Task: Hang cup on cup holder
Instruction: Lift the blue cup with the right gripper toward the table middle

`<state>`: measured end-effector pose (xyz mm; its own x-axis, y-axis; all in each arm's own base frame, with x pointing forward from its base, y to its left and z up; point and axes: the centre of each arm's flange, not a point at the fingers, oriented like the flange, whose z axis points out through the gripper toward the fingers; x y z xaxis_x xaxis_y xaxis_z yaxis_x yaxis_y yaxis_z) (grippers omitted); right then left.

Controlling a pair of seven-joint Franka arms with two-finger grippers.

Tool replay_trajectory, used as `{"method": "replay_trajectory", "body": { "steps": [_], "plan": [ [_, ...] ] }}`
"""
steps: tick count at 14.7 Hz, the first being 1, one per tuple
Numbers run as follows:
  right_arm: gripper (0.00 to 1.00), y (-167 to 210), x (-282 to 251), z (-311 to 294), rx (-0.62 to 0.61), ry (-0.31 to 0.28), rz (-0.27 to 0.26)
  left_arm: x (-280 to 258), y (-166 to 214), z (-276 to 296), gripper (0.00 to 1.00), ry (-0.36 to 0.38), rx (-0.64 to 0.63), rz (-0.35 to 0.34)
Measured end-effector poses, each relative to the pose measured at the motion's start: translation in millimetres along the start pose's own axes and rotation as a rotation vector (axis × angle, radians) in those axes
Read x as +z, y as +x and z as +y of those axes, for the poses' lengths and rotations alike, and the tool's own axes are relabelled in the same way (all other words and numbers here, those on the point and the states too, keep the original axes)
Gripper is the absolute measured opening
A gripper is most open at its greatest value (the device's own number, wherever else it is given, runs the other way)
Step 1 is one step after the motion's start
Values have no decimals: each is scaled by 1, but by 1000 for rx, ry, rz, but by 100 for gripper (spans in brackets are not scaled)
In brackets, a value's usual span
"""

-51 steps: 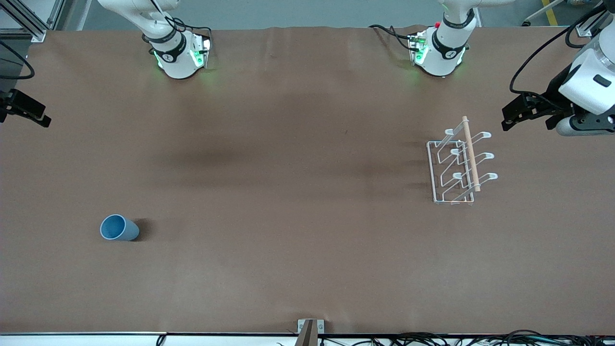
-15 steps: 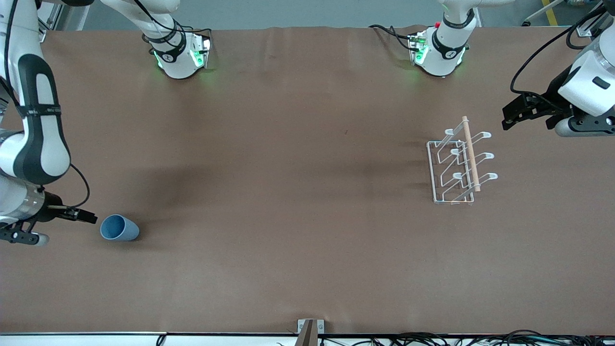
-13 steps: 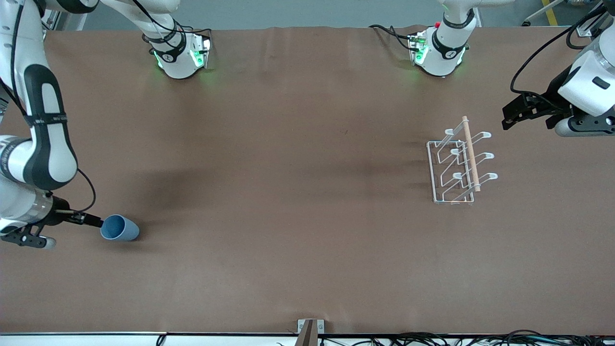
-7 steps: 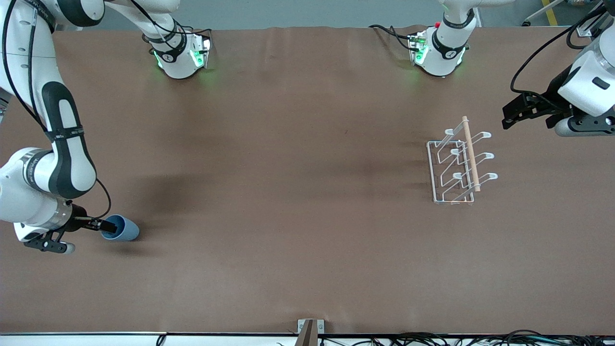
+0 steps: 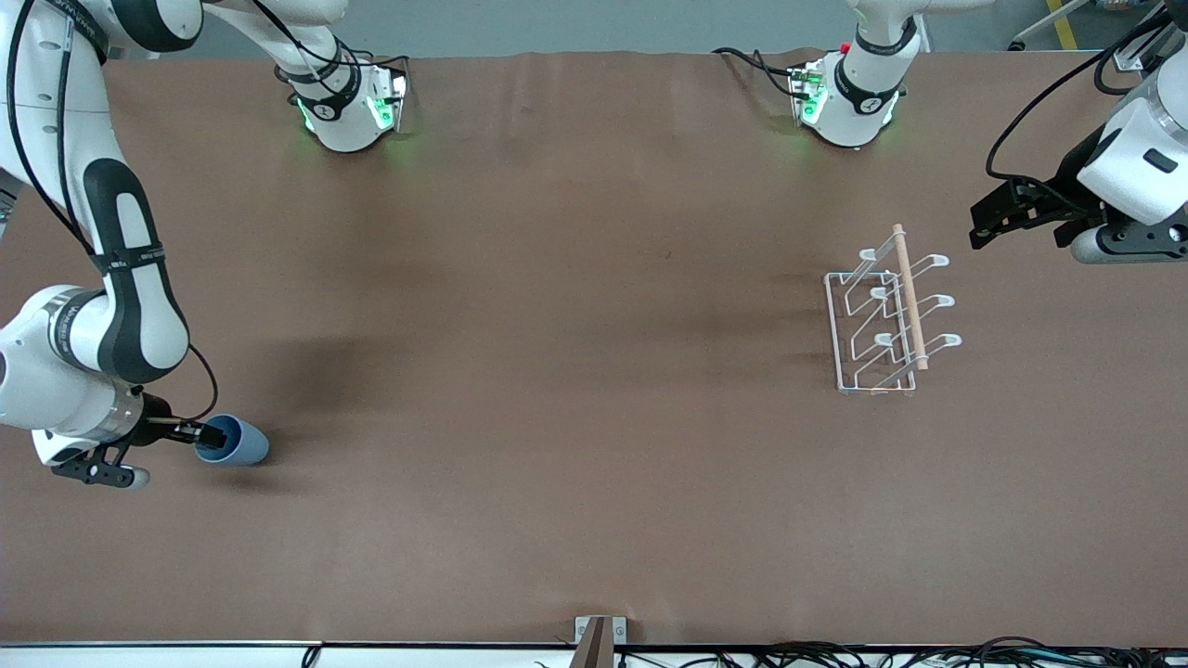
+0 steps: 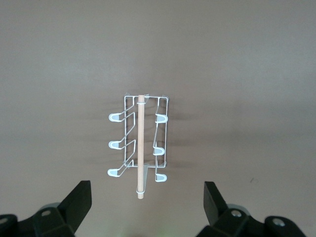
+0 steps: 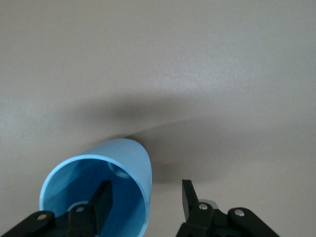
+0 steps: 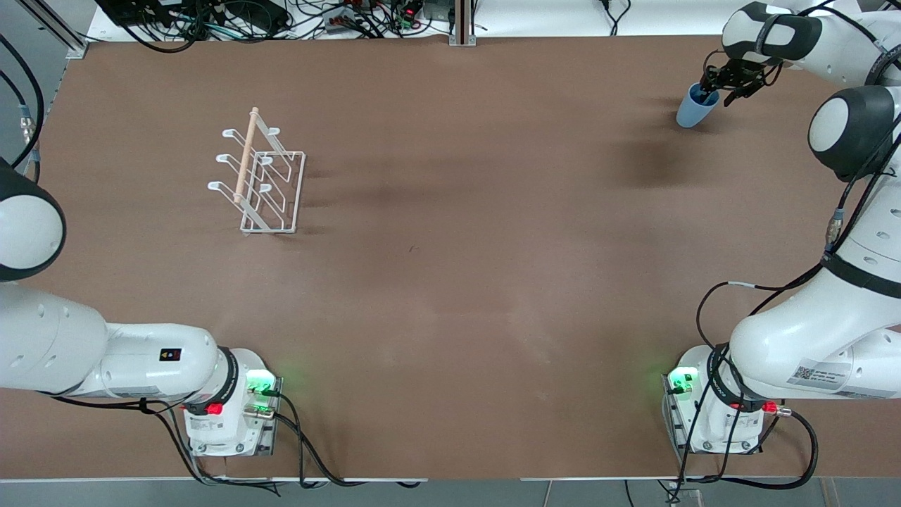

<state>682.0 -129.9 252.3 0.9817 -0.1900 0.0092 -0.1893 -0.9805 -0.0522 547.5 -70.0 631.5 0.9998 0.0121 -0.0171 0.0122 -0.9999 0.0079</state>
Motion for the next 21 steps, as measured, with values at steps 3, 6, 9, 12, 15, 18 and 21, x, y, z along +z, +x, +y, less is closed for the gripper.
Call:
{"method": "replay_trajectory", "body": {
  "steps": [3,6,9,12,15,18,21],
  "plan": [
    [40,-1,2,0,-2,0,-4,0,0,0,100,0,0,0],
    [7,-1,2,-1,-16,0,-4,0,0,0,100,0,0,-1],
    [5,0,0,-2,-19,0,-1,0,0,0,100,0,0,-1],
    [5,-1,-19,-15,-37,9,-25,0,0,0,100,0,0,-2],
    [5,-13,-71,-63,-53,96,-86,1,0,0,100,0,1,-4],
    [5,-40,-134,-121,-46,296,-159,2,1,1,100,-3,19,-6],
    [5,-69,-176,-167,-44,518,-209,3,-2,6,100,-8,39,-21]
  ]
}}
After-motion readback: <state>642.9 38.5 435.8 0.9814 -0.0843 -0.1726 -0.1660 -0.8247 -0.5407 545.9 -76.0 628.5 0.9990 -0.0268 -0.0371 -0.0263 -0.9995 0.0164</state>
